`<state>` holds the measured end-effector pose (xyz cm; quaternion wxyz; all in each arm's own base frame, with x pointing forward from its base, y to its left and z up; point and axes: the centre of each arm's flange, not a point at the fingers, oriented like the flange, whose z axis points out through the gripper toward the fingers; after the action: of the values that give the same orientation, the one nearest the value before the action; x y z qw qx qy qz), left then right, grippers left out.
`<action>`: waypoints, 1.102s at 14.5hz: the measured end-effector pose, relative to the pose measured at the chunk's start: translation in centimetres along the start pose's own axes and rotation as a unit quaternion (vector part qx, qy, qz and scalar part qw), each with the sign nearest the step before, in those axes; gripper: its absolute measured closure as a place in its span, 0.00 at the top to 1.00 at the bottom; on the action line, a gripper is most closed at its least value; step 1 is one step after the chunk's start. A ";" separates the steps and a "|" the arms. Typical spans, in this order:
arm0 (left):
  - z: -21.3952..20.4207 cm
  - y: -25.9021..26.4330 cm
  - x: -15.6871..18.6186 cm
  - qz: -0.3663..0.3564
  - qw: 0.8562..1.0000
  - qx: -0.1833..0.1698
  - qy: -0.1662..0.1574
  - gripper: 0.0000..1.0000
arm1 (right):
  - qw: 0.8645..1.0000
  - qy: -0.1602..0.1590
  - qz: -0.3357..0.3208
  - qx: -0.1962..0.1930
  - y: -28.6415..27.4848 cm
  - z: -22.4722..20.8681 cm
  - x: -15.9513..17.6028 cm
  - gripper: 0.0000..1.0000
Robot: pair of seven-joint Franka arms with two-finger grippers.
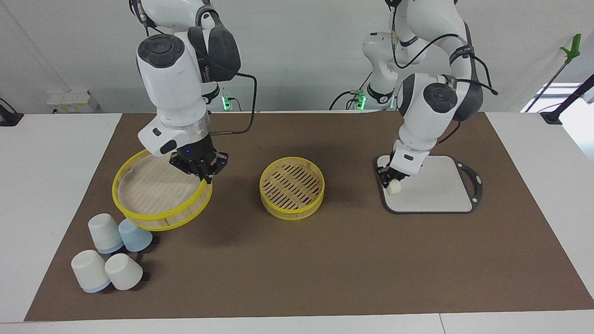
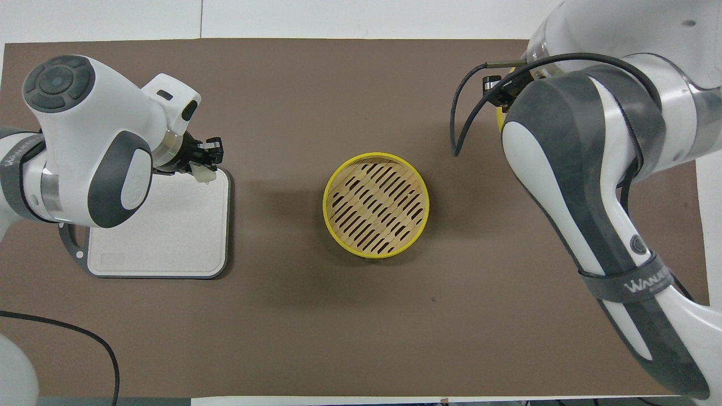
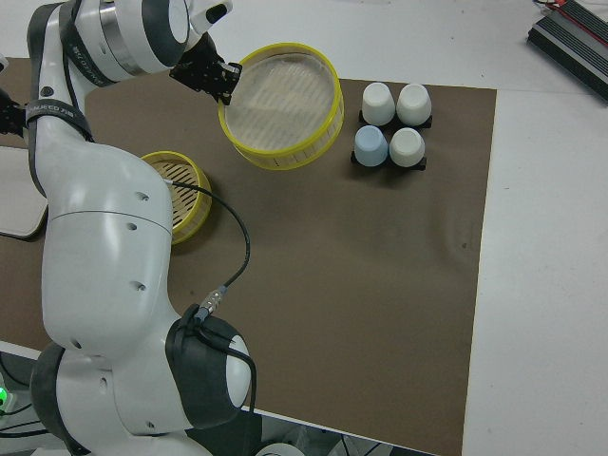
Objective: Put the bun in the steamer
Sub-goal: 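Carry the white bun with the left gripper over the open steamer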
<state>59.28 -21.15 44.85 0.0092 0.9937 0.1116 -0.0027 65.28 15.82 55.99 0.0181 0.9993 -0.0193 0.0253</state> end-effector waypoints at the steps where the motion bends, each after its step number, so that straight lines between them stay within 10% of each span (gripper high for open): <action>1: -0.2 1.9 -0.8 -0.010 1.000 -0.004 0.002 0.36 | 1.000 -0.002 -0.002 0.000 -0.1 0.1 -0.2 0.10; 16: 4.1 24.1 -12.6 -0.015 1.000 -0.014 -0.007 0.37 | 1.000 0.020 -0.002 0.007 -0.1 0.3 -0.1 0.10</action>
<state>52.33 -47.50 41.27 0.0238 0.9917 0.1262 -0.0082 65.18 15.93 55.69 0.0118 0.9987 -0.0171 0.0455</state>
